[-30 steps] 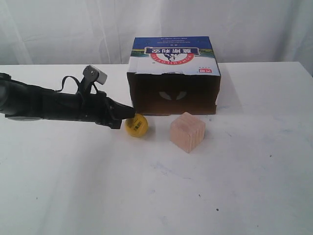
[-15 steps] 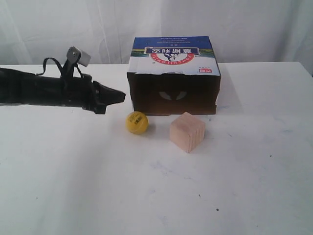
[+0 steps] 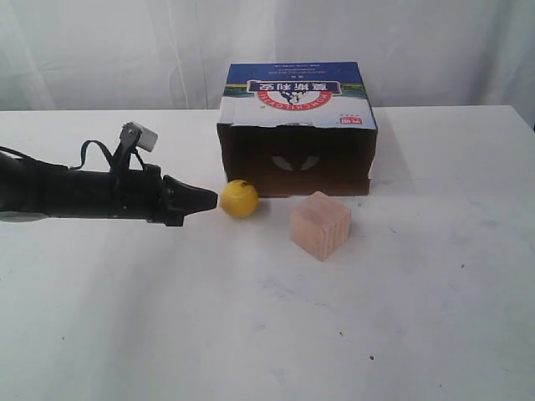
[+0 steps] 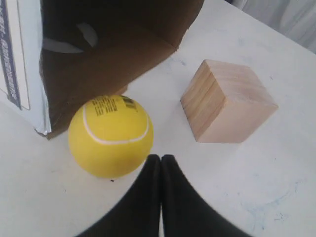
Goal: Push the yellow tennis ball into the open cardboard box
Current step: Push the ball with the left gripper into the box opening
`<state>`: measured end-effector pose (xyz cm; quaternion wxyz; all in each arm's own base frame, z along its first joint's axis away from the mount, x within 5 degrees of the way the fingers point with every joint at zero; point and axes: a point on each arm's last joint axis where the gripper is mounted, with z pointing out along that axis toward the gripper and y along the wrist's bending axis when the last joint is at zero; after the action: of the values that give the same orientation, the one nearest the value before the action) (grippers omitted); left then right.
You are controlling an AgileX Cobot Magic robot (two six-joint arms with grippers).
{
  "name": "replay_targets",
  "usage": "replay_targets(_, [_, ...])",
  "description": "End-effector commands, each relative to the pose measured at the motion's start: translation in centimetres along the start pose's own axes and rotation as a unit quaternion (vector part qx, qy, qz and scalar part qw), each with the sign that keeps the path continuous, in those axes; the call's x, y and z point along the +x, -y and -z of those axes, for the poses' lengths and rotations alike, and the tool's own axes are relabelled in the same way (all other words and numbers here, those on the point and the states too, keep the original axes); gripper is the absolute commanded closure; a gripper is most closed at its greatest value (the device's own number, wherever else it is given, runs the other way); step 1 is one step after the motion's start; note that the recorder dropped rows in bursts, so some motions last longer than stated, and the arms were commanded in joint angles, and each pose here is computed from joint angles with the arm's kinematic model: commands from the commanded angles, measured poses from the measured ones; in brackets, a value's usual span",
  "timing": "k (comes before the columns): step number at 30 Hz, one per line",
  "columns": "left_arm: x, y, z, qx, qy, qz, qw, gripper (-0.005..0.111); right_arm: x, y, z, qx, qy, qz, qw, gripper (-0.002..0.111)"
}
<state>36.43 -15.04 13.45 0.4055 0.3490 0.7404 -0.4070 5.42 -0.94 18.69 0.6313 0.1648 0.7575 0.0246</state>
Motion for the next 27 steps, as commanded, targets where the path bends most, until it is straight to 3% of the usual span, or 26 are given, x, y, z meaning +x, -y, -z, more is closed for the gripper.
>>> replay_targets(1, [-0.3,-0.7,-0.4,0.002,0.016,-0.075,0.997,0.107,-0.1,0.1,0.0,0.005,0.005,0.001,1.0,0.108])
replay_targets(17, [0.2,-0.7,-1.4,0.037,0.021,-0.062,0.997,0.107,-0.1,0.1,0.0,0.005,0.005,0.001,1.0,0.108])
replay_targets(22, [1.8,-0.5,-1.3,0.062,-0.057,-0.099,0.992,0.107,-0.1,0.1,0.0,0.005,0.005,0.001,1.0,0.108])
replay_targets(27, [3.8,-1.1,-2.9,0.075,-0.038,-0.069,0.994,0.107,-0.1,0.1,0.0,0.005,0.005,0.001,1.0,0.108])
